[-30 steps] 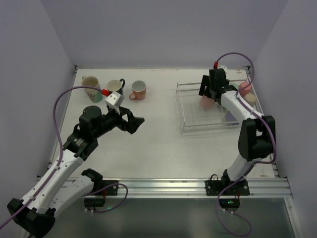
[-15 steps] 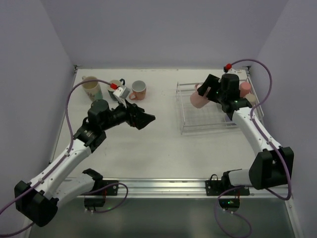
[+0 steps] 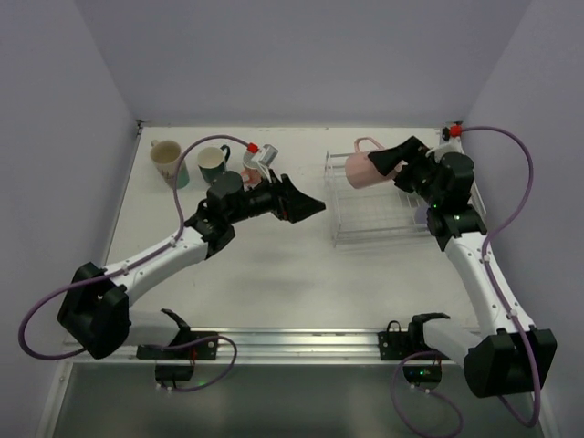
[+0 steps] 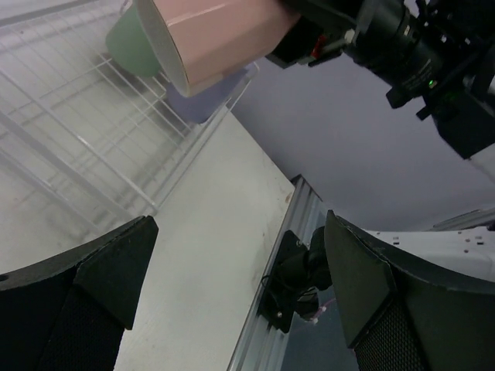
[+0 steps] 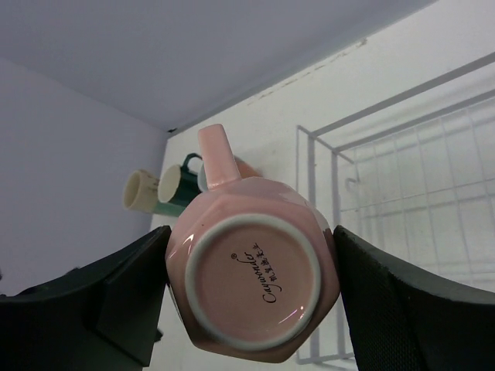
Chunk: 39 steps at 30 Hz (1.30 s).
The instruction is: Unload the cups from the dish rack
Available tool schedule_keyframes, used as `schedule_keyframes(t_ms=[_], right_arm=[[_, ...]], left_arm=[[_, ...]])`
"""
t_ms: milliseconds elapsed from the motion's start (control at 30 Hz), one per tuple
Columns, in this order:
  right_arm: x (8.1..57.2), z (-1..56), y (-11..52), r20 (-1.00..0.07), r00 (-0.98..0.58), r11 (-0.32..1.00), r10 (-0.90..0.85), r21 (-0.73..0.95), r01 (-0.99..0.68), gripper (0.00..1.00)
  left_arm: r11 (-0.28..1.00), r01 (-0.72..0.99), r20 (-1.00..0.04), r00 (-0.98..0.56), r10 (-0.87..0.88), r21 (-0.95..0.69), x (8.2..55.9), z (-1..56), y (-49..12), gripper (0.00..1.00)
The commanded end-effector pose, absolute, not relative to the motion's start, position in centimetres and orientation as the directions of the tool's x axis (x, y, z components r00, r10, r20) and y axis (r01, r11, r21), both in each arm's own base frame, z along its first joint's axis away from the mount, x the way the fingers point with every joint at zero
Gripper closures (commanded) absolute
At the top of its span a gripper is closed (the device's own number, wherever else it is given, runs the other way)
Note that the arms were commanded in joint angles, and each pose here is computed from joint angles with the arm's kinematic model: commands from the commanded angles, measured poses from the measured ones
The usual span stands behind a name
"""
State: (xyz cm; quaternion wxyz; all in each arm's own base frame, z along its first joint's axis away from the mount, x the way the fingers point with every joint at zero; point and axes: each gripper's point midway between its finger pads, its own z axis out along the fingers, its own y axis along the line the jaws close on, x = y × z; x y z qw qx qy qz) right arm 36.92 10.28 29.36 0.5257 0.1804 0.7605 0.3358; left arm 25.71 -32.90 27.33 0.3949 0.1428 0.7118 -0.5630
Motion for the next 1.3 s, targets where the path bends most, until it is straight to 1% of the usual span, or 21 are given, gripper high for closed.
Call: schedule_keyframes(t_ms=[0,33,133,300,433,567,700,833,900,967,1033,1133,1167,1233,1267], right_arm=[[34.9,36.1,12.7,-0.659,-0.312,0.572,0.685,0.751,-0.331,0.72],[34.4,35.8,13.1,-0.638,-0.34,0.542,0.691,0.768,-0.342,0.71],[33.1,36.6,13.8,-0.624,-0.357,0.496,0.695,0.776,-0.389,0.71],[31.5,37.4,14.6,-0.614,-0.375,0.438,0.695,0.774,-0.457,0.71],[31.2,36.8,15.2,-0.599,-0.412,0.403,0.686,0.785,-0.47,0.7],[31.3,36.3,15.6,-0.592,-0.437,0.387,0.677,0.792,-0.473,0.7],[31.5,35.7,15.7,-0.585,-0.446,0.38,0.677,0.797,-0.469,0.7],[31.6,35.4,15.5,-0.586,-0.44,0.388,0.68,0.798,-0.461,0.7],[31.6,35.4,15.5,-0.586,-0.436,0.39,0.683,0.797,-0.461,0.7],[31.7,35.3,15.5,-0.586,-0.437,0.389,0.682,0.797,-0.461,0.7],[31.7,35.1,15.7,-0.58,-0.449,0.38,0.68,0.802,-0.461,0.7],[31.6,34.9,16.1,-0.564,-0.476,0.348,0.675,0.812,-0.468,0.7],[31.5,34.8,16.3,-0.561,-0.487,0.34,0.669,0.814,-0.471,0.7],[31.5,34.4,16.6,-0.546,-0.506,0.32,0.667,0.824,-0.467,0.7],[31.5,34.2,16.7,-0.543,-0.513,0.314,0.664,0.826,-0.467,0.7]], left_arm=[[0.205,0.719,-0.736,-0.579,-0.352,-0.664,26.4,33.3,-34.7,0.03],[0.212,0.719,-0.737,-0.572,-0.361,-0.662,27.2,33.4,-35.2,0.03],[0.221,0.707,-0.73,-0.582,-0.359,-0.672,28.3,32.8,-36.3,0.04],[0.188,0.7,-0.71,-0.598,-0.373,-0.689,29.3,32.7,-37.6,0.04],[0.147,0.692,-0.688,-0.623,-0.373,-0.706,29.3,32.6,-38.2,0.05],[0.098,0.697,-0.676,-0.638,-0.369,-0.711,28.7,33.0,-38.9,0.09],[0.053,0.703,-0.668,-0.647,-0.367,-0.71,28.0,33.6,-39.2,0.18],[0.041,0.707,-0.668,-0.646,-0.368,-0.706,27.7,34.0,-39.2,0.27],[0.036,0.711,-0.671,-0.645,-0.366,-0.703,27.4,34.2,-39.3,0.35],[0.032,0.71,-0.671,-0.648,-0.361,-0.703,27.2,34.1,-39.4,0.4],[0.018,0.716,-0.671,-0.646,-0.365,-0.698,27.1,34.5,-39.5,0.42],[-0.012,0.715,-0.665,-0.655,-0.358,-0.699,26.7,34.6,-39.9,0.51],[-0.028,0.722,-0.665,-0.652,-0.364,-0.692,26.5,35.0,-39.9,0.56],[-0.045,0.726,-0.662,-0.649,-0.375,-0.686,26.5,35.4,-39.9,0.62],[-0.054,0.733,-0.664,-0.642,-0.384,-0.678,26.4,35.8,-39.9,0.72]])
